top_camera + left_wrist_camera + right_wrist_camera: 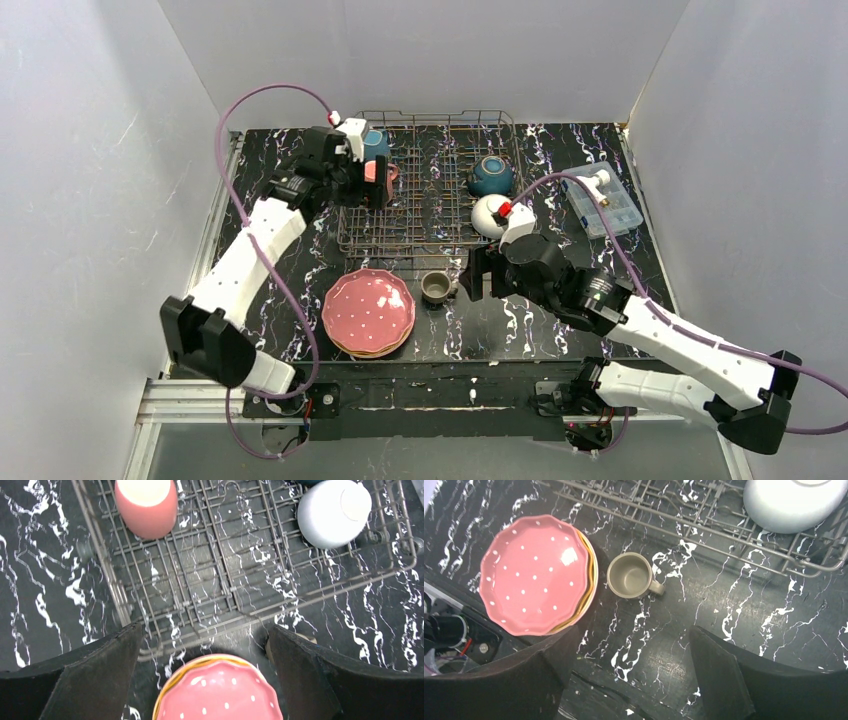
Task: Load the mixed dishes into the dish rack
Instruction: Turn the cup upside down in the dish rack.
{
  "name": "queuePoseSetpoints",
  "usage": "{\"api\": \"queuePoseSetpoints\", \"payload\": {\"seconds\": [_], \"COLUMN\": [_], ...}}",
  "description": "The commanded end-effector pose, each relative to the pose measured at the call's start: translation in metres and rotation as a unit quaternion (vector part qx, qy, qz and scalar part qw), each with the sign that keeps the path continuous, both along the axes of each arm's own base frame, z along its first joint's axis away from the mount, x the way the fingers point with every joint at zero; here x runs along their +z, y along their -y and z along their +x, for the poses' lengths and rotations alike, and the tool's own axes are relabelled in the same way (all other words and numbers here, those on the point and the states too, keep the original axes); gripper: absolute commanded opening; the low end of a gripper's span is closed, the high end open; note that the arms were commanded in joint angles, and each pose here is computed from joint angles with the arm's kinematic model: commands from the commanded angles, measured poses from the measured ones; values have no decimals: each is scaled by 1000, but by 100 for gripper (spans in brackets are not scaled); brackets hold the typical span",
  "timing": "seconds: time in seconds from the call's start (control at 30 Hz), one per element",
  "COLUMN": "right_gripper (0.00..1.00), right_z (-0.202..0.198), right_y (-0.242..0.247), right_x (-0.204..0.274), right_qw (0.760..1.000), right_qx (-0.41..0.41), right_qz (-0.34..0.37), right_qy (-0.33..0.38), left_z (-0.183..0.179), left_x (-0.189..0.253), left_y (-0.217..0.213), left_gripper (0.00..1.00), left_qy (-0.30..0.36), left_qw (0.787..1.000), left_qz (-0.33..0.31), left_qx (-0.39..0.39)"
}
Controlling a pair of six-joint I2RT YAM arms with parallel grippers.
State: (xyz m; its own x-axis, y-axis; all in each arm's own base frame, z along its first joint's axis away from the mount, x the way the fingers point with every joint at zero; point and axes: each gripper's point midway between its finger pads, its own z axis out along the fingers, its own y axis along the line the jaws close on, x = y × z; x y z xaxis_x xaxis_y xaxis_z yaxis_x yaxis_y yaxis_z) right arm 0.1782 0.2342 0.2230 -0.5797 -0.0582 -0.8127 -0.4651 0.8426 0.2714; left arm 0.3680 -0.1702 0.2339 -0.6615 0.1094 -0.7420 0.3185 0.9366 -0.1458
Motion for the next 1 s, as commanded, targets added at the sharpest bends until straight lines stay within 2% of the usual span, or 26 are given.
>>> {"api": "queuePoseSetpoints", "payload": {"seconds": [0.0,0.27,0.5,0.97], "right_gripper": [85,70,65,54], "right_z": [0,-4,7,26], "right_y": [-5,-23,-27,-34], "right_x": [11,-27,-59,-100], "right_qw": [1000,997,994,985], "right_qx": [3,21,0,-11], "right_qz": [7,-33,-79,-152], "right_qy": [-7,-66,-81,-82], "left_z": [-45,-100,-138,-173], "left_x": [15,-7,-19,-45], "left_y": [-10,-18,-22,-21], "left_gripper": [98,98,98,98], "left_qy": [-20,-74,-89,-117], "left_qw": [999,996,993,988], "left_qz": [-21,-46,-73,-90], "left_qx": [12,13,2,-35]}}
